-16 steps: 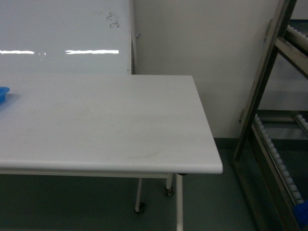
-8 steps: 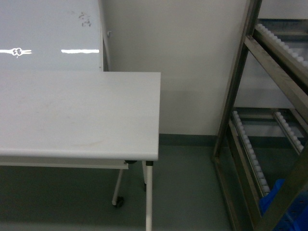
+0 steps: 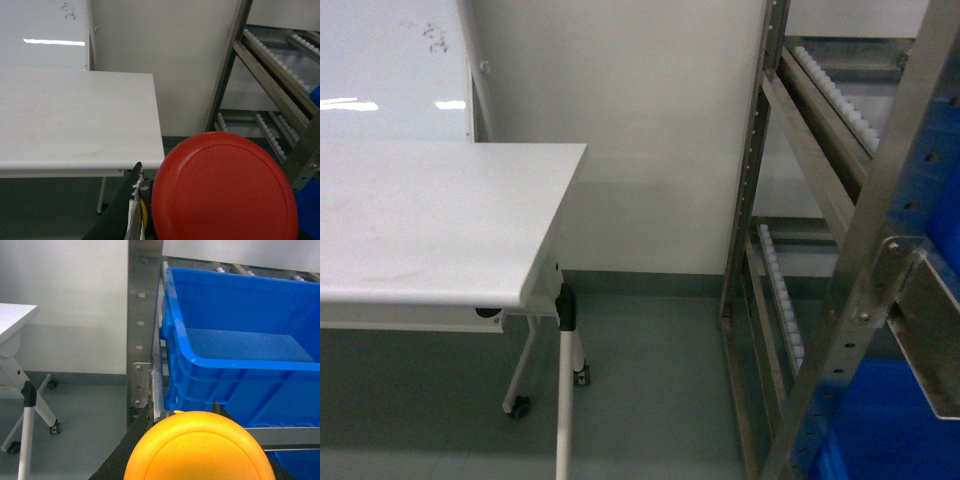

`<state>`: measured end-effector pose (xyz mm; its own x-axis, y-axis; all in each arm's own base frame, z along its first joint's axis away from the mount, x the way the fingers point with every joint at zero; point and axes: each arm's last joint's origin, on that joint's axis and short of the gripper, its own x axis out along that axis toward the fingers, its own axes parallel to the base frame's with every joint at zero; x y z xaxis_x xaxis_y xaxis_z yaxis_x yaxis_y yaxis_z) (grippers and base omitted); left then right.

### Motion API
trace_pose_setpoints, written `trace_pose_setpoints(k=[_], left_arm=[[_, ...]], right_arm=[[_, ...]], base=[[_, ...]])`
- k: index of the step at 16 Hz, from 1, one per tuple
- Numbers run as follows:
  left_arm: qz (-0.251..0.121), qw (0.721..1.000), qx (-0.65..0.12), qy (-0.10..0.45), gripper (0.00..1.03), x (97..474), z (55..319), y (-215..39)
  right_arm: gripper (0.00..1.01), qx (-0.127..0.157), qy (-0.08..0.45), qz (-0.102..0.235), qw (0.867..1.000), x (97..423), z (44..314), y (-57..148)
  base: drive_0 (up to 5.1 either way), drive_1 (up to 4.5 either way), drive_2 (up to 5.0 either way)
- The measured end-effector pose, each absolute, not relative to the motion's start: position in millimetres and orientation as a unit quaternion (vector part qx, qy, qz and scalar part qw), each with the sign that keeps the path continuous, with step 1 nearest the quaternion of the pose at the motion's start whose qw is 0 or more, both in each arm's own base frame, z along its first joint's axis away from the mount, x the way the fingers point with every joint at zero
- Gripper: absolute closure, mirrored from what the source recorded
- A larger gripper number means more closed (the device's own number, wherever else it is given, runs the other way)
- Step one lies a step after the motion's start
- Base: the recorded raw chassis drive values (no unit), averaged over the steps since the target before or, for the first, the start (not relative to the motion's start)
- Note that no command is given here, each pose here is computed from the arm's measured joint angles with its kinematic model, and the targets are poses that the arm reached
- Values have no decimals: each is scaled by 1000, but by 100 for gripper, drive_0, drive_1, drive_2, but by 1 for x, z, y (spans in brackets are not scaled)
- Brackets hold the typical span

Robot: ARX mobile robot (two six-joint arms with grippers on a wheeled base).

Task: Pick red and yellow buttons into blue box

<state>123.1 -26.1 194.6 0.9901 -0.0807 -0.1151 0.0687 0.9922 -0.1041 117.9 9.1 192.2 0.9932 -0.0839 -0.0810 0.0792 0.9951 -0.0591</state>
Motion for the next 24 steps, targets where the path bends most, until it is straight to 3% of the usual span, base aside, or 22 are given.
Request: trace_pose_setpoints(k=[24], left_arm=[[-37, 996, -50, 62, 69, 123, 194, -26]], right_arm=[[73, -28, 41, -41, 998, 118, 192, 9]], base=[[487, -336, -147]])
